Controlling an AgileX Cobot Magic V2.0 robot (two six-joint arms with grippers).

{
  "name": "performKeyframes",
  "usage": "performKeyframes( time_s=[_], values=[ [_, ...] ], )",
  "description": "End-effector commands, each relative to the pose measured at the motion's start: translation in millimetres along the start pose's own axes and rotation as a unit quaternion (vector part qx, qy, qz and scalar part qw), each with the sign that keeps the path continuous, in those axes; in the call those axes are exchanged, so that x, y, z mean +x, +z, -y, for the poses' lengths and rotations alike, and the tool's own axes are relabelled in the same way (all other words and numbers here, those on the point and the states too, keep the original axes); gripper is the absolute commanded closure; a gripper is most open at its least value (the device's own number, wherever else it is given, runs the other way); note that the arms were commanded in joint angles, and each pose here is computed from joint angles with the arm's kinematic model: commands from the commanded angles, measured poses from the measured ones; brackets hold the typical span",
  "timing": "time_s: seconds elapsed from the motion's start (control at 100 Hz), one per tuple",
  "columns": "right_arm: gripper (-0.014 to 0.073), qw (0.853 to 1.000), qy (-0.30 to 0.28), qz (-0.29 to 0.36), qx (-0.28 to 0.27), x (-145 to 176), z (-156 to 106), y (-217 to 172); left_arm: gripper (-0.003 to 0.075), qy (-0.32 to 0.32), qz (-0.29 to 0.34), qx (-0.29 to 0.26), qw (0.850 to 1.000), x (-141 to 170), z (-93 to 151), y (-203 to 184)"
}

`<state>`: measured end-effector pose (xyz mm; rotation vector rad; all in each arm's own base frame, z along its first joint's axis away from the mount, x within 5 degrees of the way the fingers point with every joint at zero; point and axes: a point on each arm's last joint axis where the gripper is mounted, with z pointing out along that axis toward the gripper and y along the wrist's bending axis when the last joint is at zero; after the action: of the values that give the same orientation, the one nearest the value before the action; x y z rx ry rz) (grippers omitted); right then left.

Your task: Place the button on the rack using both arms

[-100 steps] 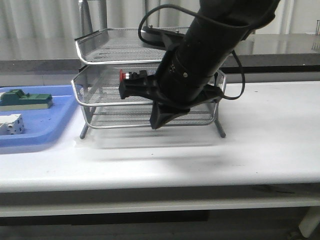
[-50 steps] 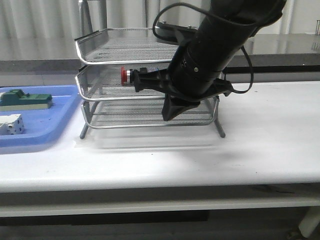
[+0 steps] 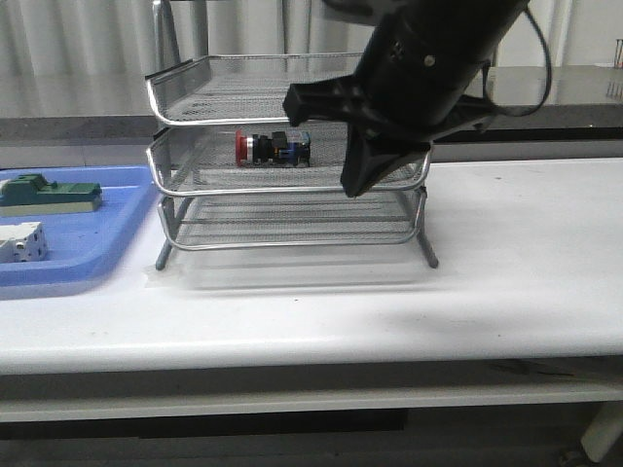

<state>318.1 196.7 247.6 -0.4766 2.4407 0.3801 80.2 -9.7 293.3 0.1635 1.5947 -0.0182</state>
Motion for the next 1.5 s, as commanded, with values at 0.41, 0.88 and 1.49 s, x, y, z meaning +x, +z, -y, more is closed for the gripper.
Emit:
performKeyframes(
  time_s=[0.41, 0.88, 1.49],
  values=[
    [0.0655, 0.985, 0.028, 0.147, 0.082, 11.8, 61.1, -128.1, 0.0741, -0.012, 0.044, -0.014, 0.999, -14.3, -3.2, -0.6],
    [0.0655, 0.959, 0.039, 0.253, 0.124, 89.9, 68.0, -198.1, 0.0741, -0.012, 0.044, -0.014, 0.999, -14.3, -3.2, -0.6],
    [0.0655, 0.925, 0.021, 0.359, 0.121, 164.2, 47.9, -250.9, 0.0741, -0.012, 0.044, -0.014, 0.999, -14.3, -3.2, -0.6]
  ],
)
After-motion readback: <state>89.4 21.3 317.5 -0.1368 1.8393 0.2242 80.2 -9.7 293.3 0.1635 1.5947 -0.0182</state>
